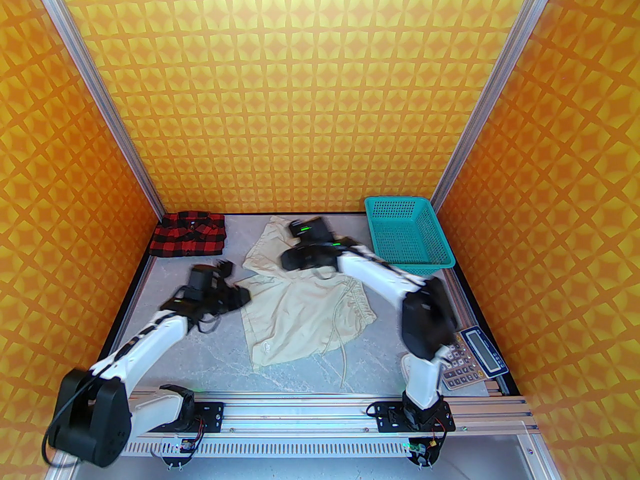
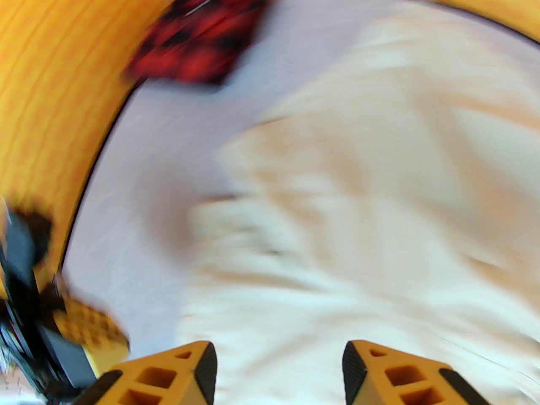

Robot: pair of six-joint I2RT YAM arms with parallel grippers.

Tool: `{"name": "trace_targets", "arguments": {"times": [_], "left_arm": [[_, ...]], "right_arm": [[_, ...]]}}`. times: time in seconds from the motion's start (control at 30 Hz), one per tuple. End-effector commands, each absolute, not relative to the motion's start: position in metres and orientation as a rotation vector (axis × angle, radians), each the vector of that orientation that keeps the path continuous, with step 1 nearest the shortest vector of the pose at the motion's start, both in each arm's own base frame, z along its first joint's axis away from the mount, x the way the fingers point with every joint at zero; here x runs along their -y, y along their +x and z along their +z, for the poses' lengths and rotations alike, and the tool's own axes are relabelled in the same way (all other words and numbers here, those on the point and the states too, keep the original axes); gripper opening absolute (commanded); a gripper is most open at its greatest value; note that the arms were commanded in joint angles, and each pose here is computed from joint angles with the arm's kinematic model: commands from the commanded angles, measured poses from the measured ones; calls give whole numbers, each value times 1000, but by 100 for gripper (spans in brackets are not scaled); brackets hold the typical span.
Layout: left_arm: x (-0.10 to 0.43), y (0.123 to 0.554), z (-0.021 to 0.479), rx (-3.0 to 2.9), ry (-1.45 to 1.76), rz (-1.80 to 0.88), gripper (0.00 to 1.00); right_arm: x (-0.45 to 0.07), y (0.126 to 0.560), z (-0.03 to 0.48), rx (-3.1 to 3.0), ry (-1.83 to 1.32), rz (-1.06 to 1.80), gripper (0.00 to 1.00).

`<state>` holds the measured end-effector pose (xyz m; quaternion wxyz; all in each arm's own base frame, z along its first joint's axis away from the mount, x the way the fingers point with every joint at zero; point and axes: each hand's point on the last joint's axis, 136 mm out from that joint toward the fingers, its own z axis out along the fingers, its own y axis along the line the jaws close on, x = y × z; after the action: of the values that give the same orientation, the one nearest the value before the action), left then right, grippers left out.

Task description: Fold and stack the mixed laundry pile

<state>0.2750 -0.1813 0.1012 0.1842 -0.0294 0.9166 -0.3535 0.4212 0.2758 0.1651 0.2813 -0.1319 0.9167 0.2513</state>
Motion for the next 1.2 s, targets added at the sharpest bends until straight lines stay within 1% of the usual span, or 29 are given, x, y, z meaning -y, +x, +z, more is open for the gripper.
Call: {"name": "trace_targets", "arguments": {"times": [0.0, 0.1, 0.27, 0.47, 0.6, 0.7, 0.8, 0.87, 0.9, 0.93, 0.97, 1.03, 1.07, 1.17], "left_arm": [[197, 259, 75, -2684, -100, -1020, 8], [196, 239, 45, -2791, -174, -1003, 0], [180, 206, 18, -2891, -251, -946, 0], [160, 188, -7, -2978, -344, -837, 0], [146, 192, -12, -2969, -418, -818, 0], [130, 206, -7, -2938, -470, -802, 0], [120, 228, 12, -2873, -459, -798, 0], [116, 239, 32, -2849, -411, -789, 0], [117, 242, 41, -2840, -386, -789, 2], [118, 244, 52, -2826, -365, -792, 10], [118, 244, 62, -2811, -355, -795, 21], [118, 241, 76, -2780, -355, -804, 39], [117, 237, 82, -2772, -361, -807, 45], [117, 218, 87, -2766, -390, -821, 51]], "right_arm": [[-206, 422, 100, -2654, -152, 379, 53], [-173, 434, 82, -2687, -97, 218, 52], [-148, 466, 65, -2694, -4, 82, 48], [-147, 505, 29, -2744, 50, 65, 47], [-151, 522, 4, -2783, 95, 124, 47], [-156, 535, -6, -2791, 102, 167, 48], [-164, 543, 1, -2784, 62, 212, 48], [-167, 541, 24, -2765, 45, 239, 49], [-167, 539, 38, -2745, 44, 253, 49], [-167, 532, 54, -2720, 53, 278, 50], [-167, 524, 72, -2686, 69, 314, 50], [-167, 500, 95, -2639, 100, 389, 50], [-165, 486, 106, -2619, 121, 425, 50], [-153, 426, 113, -2611, 179, 482, 50]]}}
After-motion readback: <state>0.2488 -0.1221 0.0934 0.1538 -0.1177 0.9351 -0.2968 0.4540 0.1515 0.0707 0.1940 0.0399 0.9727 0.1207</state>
